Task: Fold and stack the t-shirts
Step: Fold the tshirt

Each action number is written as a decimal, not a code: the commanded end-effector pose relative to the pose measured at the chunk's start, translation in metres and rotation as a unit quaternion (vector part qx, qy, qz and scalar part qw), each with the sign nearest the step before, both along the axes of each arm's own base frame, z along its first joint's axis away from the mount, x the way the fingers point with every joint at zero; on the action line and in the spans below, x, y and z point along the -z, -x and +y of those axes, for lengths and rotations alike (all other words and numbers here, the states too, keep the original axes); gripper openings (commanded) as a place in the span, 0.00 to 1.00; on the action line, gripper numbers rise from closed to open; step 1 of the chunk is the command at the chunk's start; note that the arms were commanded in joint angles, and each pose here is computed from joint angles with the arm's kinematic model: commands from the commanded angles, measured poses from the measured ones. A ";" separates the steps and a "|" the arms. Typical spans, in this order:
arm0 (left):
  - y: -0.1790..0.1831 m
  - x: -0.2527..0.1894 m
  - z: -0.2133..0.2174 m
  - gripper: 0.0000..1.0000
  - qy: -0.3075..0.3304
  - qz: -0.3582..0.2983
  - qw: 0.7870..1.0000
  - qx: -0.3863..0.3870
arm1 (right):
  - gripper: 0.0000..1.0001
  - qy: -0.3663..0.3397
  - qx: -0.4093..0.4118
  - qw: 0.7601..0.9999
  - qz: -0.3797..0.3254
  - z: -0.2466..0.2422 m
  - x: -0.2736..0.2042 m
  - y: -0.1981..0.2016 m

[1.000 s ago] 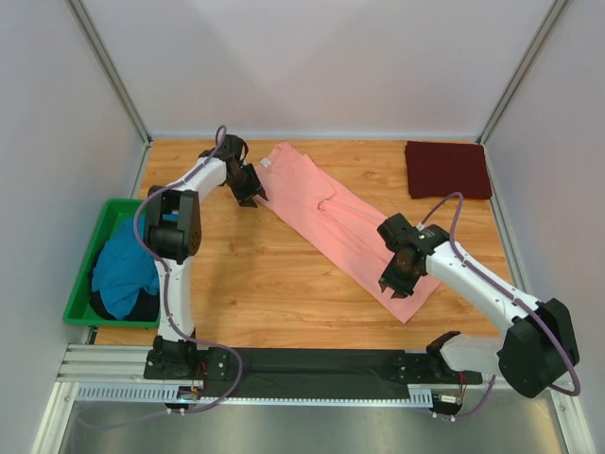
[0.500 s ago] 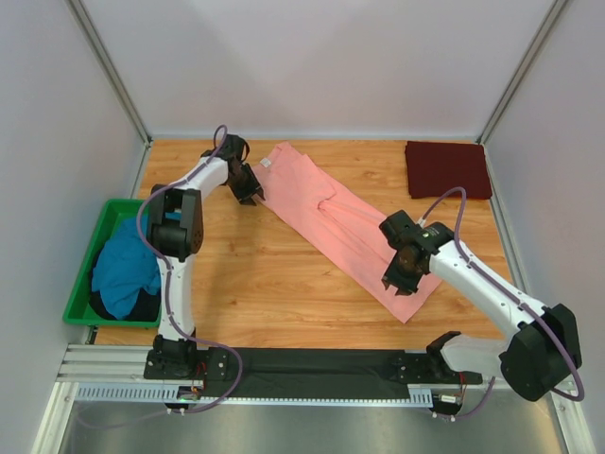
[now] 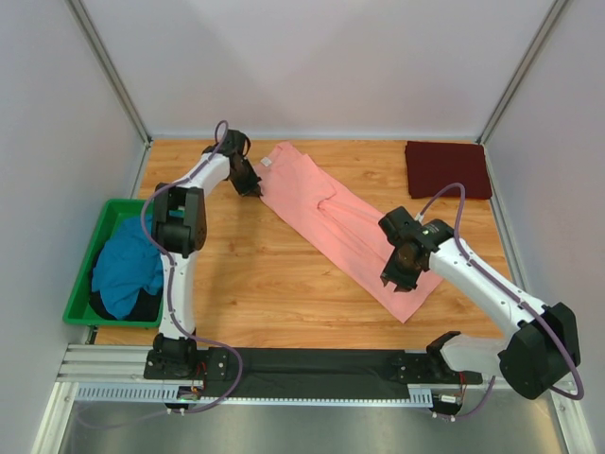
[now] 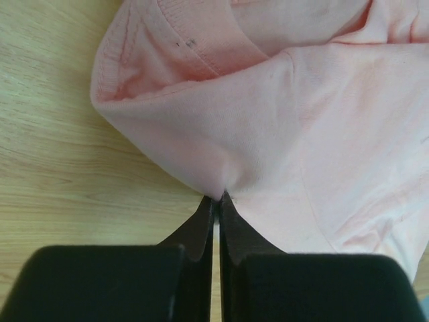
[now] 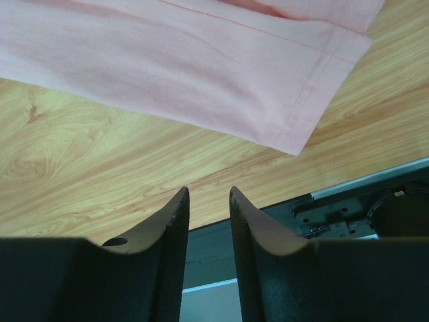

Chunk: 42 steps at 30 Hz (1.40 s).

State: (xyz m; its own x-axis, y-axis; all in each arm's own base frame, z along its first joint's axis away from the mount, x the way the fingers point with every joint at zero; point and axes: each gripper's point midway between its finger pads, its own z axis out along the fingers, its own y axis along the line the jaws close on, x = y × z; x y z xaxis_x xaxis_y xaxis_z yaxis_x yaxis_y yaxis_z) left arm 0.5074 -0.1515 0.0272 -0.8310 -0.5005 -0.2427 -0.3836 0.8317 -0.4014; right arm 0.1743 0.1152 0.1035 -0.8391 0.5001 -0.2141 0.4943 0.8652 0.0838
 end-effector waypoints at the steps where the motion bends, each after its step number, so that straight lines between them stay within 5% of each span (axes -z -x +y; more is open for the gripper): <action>1: -0.024 -0.011 0.012 0.00 -0.004 -0.026 0.999 -0.018 | 0.32 -0.005 -0.008 1.000 -0.023 0.005 -0.012 -0.011; 7: -0.070 -0.030 0.018 0.00 0.060 -0.090 0.994 -0.015 | 0.32 0.026 -0.026 0.999 0.006 -0.003 0.003 -0.006; 15: -0.059 -0.093 0.017 0.40 0.088 -0.133 0.987 -0.015 | 0.32 0.017 -0.052 0.998 0.022 0.004 0.014 -0.006; 25: 0.068 -0.113 -0.002 0.45 0.053 -0.074 0.996 -0.001 | 0.33 -0.004 -0.081 0.996 -0.040 0.015 -0.056 -0.029; 32: 0.196 -0.131 -0.099 0.46 0.105 -0.053 0.991 0.072 | 0.34 -0.097 -0.088 0.985 -0.111 0.026 -0.118 -0.012; 36: 0.248 -0.117 -0.145 0.48 0.144 -0.015 0.985 0.096 | 0.34 -0.086 -0.075 0.982 -0.152 0.012 -0.147 -0.010; 42: 0.334 -0.100 -0.223 0.47 0.157 0.050 0.958 0.234 | 0.34 -0.084 0.002 0.981 -0.176 -0.010 -0.179 0.003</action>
State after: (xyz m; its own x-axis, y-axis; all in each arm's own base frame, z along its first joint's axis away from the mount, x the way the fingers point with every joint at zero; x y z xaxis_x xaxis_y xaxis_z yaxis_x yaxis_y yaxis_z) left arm 0.1999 -0.3383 0.1183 -0.9816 -0.1614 -0.1021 -0.0706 0.8035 -0.5911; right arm 0.1972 0.1296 0.2744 -0.7533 0.4986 -0.4289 0.3126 0.8452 0.4334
